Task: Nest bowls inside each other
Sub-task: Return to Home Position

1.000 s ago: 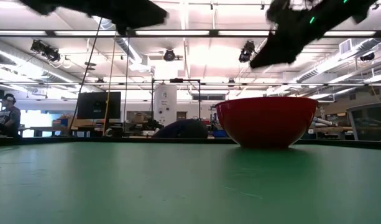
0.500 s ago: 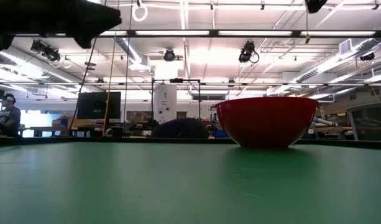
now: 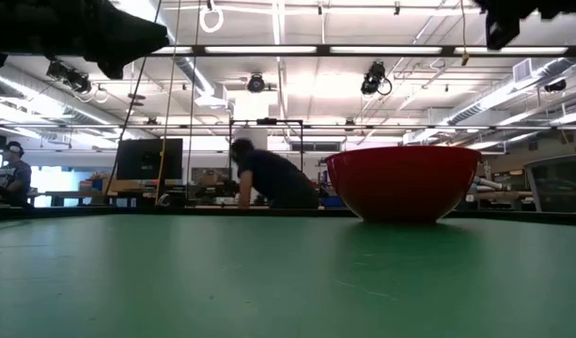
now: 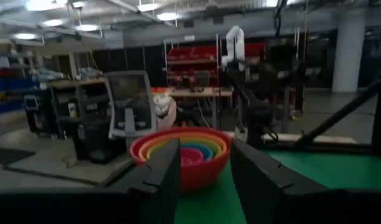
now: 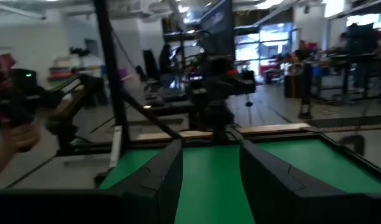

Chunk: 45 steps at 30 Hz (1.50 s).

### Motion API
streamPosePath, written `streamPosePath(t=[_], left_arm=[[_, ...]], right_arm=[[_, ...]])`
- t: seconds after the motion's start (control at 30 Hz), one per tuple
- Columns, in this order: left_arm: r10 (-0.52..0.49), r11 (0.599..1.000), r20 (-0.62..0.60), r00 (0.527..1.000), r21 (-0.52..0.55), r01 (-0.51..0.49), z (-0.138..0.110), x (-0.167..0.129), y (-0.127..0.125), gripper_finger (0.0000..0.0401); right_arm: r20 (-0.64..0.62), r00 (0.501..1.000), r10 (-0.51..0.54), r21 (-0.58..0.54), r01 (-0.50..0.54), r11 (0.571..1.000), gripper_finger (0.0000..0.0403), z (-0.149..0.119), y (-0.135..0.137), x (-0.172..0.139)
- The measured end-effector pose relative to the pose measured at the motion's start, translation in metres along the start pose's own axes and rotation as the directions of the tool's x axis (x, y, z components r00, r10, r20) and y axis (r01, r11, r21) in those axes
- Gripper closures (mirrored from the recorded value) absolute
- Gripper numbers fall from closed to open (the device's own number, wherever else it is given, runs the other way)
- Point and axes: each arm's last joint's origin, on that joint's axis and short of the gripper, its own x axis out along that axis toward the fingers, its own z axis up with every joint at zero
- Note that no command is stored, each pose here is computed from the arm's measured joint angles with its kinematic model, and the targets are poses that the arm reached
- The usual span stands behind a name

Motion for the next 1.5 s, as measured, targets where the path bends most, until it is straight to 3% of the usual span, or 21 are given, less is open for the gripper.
streamPosePath(t=[0.13,0.4,0.63,0.77,1.07,1.23,1.37,1.5], left_arm=[[0.018,1.000,0.025,1.000,0.004,-0.018,0.003,0.000,0.002,0.0260],[0.055,0.998,-0.005,0.998,0.004,-0.055,-0.001,0.001,0.008,0.0260],[0.044,0.999,-0.074,0.996,-0.013,-0.045,-0.013,-0.004,0.009,0.0260],[0.045,0.998,-0.049,0.998,-0.045,-0.048,-0.026,-0.010,0.010,0.0260],[0.087,0.996,0.014,0.996,-0.024,-0.087,-0.033,-0.012,0.016,0.0260],[0.114,0.993,0.035,0.993,-0.022,-0.114,-0.030,-0.013,0.020,0.0260],[0.073,0.997,0.033,0.997,-0.016,-0.072,-0.031,-0.015,0.019,0.0260],[0.014,1.000,0.057,0.998,-0.019,-0.013,-0.030,-0.012,0.022,0.0260]], right_arm=[[0.040,0.997,-0.066,0.014,0.066,0.998,0.0241,-0.016,-0.013,-0.004],[0.064,0.992,-0.111,0.009,0.111,0.994,0.0241,-0.010,-0.032,-0.021],[0.047,0.993,-0.106,0.120,0.100,0.988,0.0240,-0.015,-0.040,-0.041],[0.023,0.993,-0.118,0.162,0.113,0.980,0.0242,-0.035,-0.041,-0.038],[0.023,0.986,-0.165,0.091,0.162,0.983,0.0242,-0.047,-0.045,-0.036],[0.039,0.941,-0.335,0.014,0.335,0.942,0.0242,-0.046,-0.053,-0.041],[0.044,0.969,-0.245,0.073,0.241,0.968,0.0242,-0.047,-0.054,-0.041],[-0.005,0.972,-0.233,0.091,0.233,0.968,0.0242,-0.058,-0.058,-0.038]])
